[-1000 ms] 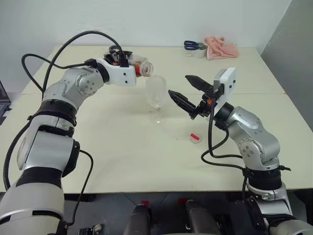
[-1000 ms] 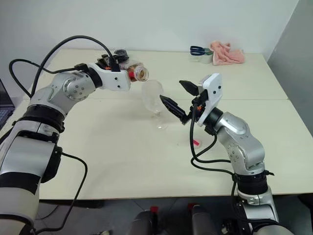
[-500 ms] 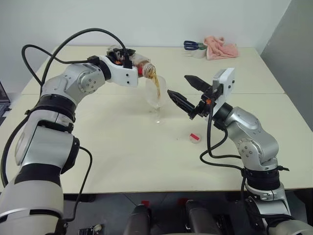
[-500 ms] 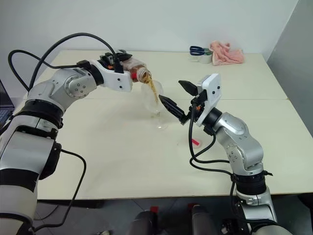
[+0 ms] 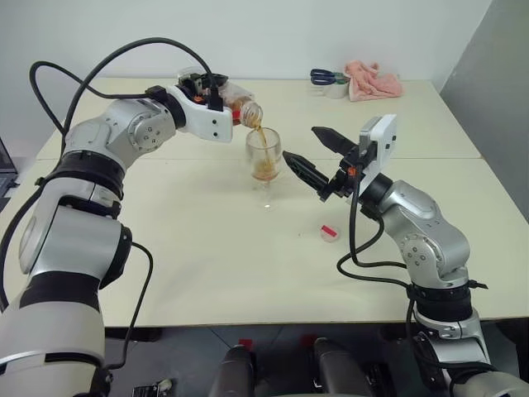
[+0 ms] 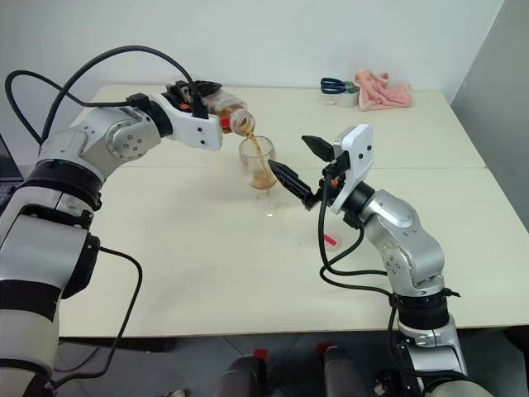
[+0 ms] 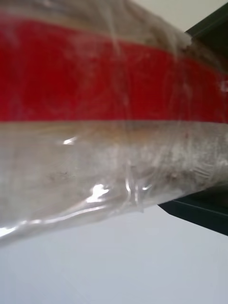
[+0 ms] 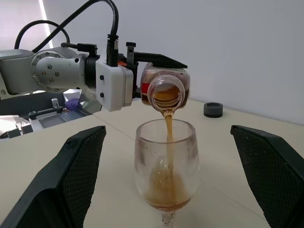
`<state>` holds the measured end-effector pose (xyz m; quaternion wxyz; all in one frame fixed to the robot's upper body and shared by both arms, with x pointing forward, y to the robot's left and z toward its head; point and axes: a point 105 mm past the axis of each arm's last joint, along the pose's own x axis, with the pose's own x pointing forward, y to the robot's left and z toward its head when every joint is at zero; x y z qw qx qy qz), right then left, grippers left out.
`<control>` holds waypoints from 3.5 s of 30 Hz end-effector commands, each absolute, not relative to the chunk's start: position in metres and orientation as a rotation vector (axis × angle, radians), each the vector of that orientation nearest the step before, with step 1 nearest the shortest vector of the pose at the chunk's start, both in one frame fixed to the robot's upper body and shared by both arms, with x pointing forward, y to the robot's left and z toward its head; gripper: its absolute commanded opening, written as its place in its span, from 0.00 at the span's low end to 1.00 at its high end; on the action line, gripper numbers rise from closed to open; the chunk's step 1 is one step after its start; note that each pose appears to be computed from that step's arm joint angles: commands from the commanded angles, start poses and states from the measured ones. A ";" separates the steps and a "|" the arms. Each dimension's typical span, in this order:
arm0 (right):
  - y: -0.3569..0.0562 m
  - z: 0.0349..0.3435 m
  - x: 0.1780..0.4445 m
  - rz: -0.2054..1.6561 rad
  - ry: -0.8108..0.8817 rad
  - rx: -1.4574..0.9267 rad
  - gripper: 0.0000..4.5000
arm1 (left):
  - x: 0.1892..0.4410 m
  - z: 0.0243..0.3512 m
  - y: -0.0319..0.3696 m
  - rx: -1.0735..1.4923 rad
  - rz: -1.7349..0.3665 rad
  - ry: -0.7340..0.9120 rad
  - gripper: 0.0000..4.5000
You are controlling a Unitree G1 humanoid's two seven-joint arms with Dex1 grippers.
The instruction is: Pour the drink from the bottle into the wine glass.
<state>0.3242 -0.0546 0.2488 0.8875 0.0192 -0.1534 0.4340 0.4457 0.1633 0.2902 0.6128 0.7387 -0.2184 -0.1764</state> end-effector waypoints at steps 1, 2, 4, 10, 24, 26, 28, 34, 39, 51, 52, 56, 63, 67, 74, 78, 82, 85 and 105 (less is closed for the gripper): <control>-0.056 0.261 0.321 0.895 -0.378 0.035 1.00 | 0.442 0.316 0.167 1.720 -0.342 -0.558 0.37; -0.056 0.260 0.321 0.895 -0.377 0.036 1.00 | 0.442 0.317 0.167 1.724 -0.342 -0.559 0.37; -0.055 0.260 0.320 0.896 -0.377 0.037 1.00 | 0.442 0.317 0.167 1.731 -0.341 -0.559 0.37; -0.055 0.260 0.320 0.898 -0.374 0.037 1.00 | 0.442 0.320 0.167 1.747 -0.334 -0.563 0.37; -0.055 0.260 0.320 0.908 -0.375 0.032 1.00 | 0.443 0.325 0.171 1.775 -0.313 -0.555 0.37; -0.055 0.260 0.320 0.908 -0.375 0.034 1.00 | 0.443 0.325 0.172 1.779 -0.310 -0.555 0.37; -0.055 0.260 0.319 0.909 -0.374 0.034 1.00 | 0.443 0.324 0.172 1.781 -0.310 -0.555 0.37; -0.055 0.260 0.319 0.909 -0.373 0.034 1.00 | 0.444 0.324 0.170 1.778 -0.307 -0.556 0.37; -0.055 0.260 0.319 0.911 -0.372 0.034 1.00 | 0.445 0.323 0.168 1.730 -0.308 -0.555 0.37; -0.054 0.259 0.318 0.917 -0.367 0.029 1.00 | 0.439 0.336 0.157 1.358 -0.333 -0.621 0.37; -0.054 0.259 0.317 0.919 -0.365 0.030 1.00 | 0.437 0.338 0.158 1.277 -0.338 -0.633 0.37; -0.055 0.257 0.317 0.929 -0.356 0.026 1.00 | 0.429 0.341 0.164 1.024 -0.328 -0.671 0.37; -0.051 0.246 0.305 1.043 -0.307 -0.017 1.00 | 0.420 0.304 0.210 0.641 -0.161 -0.528 0.37; -0.053 0.222 0.283 1.179 -0.241 -0.122 1.00 | 0.412 0.259 0.249 0.425 0.010 -0.379 0.37; -0.067 0.173 0.261 1.321 -0.177 -0.297 1.00 | 0.395 0.196 0.275 0.113 0.132 -0.250 0.37; -0.068 0.164 0.265 1.314 -0.160 -0.272 1.00 | 0.390 0.180 0.278 0.078 0.133 -0.223 0.37; -0.064 0.166 0.268 1.293 -0.167 -0.228 1.00 | 0.387 0.168 0.284 0.054 0.126 -0.196 0.37; -0.063 0.167 0.268 1.288 -0.171 -0.220 1.00 | 0.386 0.163 0.287 0.051 0.123 -0.180 0.37; -0.058 0.174 0.274 1.238 -0.174 -0.171 1.00 | 0.389 0.147 0.285 0.010 0.084 -0.135 1.00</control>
